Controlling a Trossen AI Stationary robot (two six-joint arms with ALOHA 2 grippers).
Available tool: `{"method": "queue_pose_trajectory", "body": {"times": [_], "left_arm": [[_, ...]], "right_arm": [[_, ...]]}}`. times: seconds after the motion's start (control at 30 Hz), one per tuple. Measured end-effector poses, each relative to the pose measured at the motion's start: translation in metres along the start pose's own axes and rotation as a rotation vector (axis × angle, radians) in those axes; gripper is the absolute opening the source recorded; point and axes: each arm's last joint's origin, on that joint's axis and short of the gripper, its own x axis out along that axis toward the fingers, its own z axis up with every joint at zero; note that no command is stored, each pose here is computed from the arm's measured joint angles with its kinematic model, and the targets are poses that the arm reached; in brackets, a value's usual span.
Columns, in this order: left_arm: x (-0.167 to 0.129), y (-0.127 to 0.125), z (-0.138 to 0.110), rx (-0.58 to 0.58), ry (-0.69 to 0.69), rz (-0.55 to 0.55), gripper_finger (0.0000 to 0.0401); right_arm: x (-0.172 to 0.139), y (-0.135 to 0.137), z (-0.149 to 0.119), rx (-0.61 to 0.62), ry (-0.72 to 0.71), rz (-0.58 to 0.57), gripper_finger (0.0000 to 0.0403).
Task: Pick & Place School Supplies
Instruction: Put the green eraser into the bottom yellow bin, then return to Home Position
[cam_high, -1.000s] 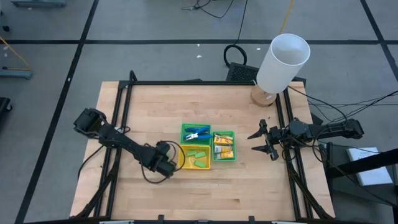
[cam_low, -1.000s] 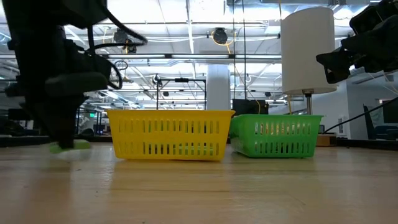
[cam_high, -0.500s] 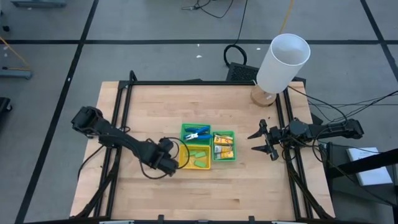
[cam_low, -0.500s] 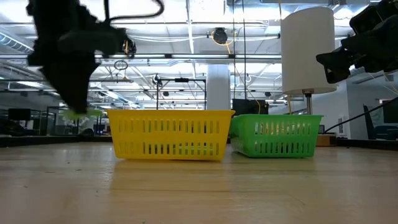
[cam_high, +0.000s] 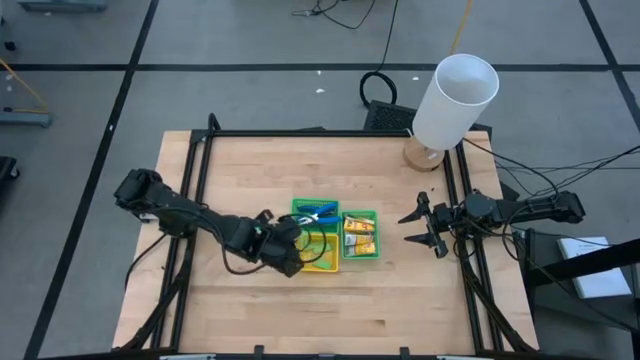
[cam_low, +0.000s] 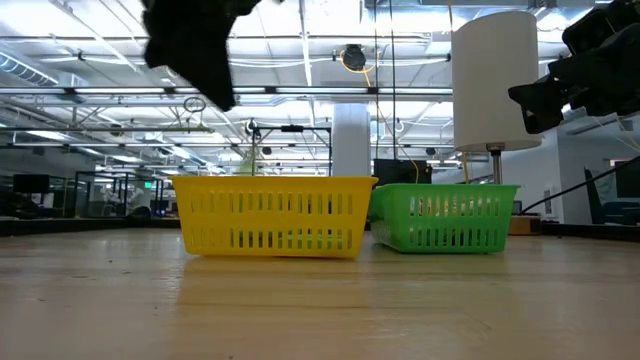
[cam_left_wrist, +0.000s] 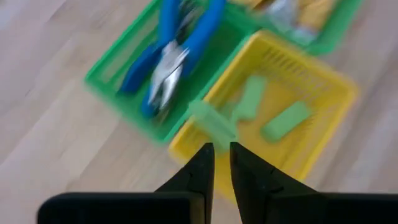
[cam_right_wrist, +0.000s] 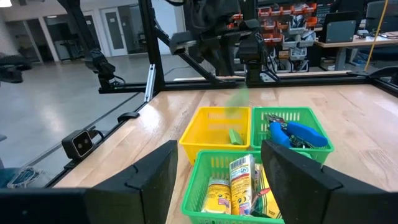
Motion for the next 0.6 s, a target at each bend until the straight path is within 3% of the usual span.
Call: {"method": "queue_pose_trajectory", "body": {"times": [0.37, 0.6], "left_arm": [[0.024, -0.005, 0.019, 0.093, -0.091, -0.220, 0.0004], [0.010, -0.012, 0.036, 0.159, -0.256, -0.345, 0.0042]], "right_arm": [[0.000, 0.000, 0.000, 0.001, 0.002, 0.000, 0.0226], [0.000, 0.000, 0.000, 0.000, 0.002, 0.000, 0.0226]]}}
